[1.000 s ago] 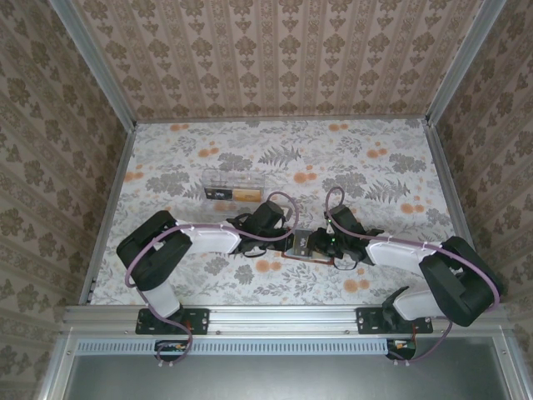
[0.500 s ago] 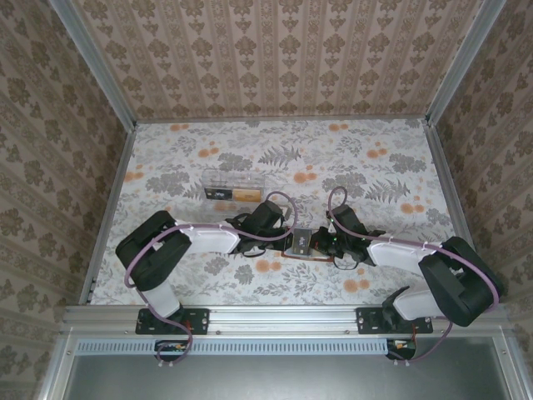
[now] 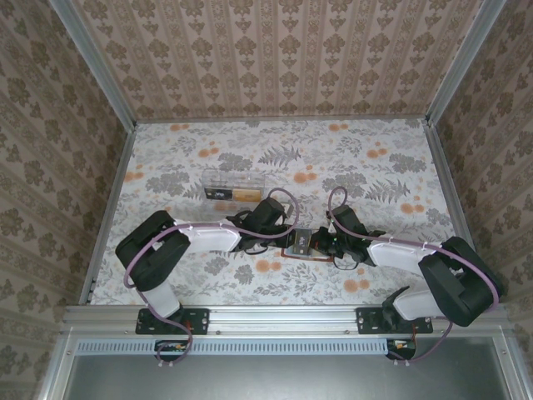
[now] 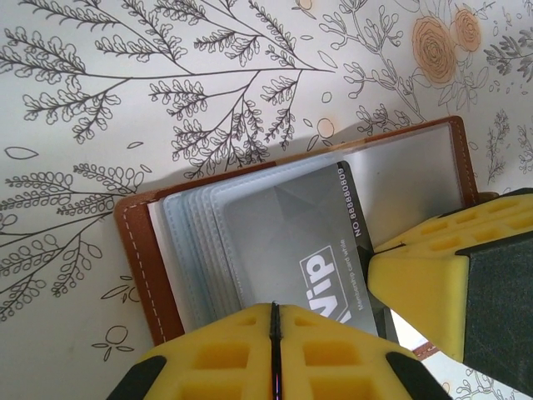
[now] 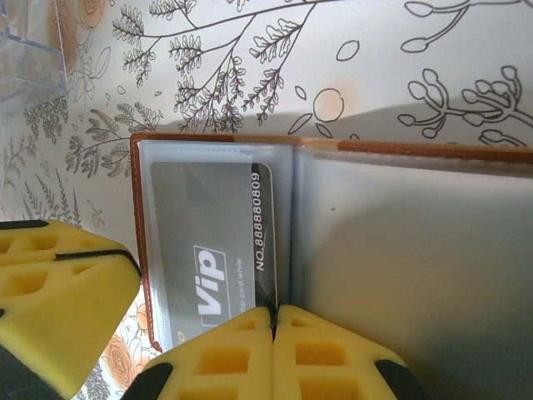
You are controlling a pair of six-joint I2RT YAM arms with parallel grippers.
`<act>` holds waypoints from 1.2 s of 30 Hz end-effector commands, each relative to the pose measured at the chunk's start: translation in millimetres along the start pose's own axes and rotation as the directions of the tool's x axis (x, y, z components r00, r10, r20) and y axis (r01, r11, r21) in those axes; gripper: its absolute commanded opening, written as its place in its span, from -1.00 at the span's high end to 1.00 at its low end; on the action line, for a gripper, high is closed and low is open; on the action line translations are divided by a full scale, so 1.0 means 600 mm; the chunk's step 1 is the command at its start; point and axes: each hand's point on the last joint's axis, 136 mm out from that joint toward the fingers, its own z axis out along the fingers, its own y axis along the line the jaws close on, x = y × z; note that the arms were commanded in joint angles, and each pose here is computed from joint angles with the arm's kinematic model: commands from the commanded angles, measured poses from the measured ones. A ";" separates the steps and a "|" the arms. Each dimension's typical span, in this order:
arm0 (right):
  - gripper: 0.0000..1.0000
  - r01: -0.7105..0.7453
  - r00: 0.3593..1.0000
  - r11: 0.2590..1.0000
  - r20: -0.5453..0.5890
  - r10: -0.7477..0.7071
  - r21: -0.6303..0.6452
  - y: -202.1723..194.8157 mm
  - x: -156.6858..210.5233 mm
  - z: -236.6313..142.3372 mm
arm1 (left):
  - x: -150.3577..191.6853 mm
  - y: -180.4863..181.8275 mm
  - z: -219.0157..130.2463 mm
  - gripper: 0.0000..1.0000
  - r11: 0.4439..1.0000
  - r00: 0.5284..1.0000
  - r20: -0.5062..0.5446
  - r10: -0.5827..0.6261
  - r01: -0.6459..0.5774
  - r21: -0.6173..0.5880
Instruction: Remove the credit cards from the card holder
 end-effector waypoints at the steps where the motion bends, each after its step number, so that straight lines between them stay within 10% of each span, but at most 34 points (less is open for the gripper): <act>1: 1.00 -0.034 0.999 0.998 -0.038 0.036 0.059 -0.033 0.021 0.003 | -0.001 -0.001 0.010 0.80 1.000 1.000 -0.016 0.008 -0.008 -0.004; 23: 1.00 -0.054 0.998 0.992 -0.006 0.055 0.114 -0.068 0.026 -0.030 | 0.045 0.068 0.013 0.94 0.989 0.995 -0.061 -0.082 0.073 -0.131; 36: 0.96 -0.029 1.000 0.997 -0.009 0.030 0.075 -0.050 0.017 -0.024 | 0.020 -0.032 -0.002 0.80 0.997 0.997 -0.046 0.069 -0.070 -0.027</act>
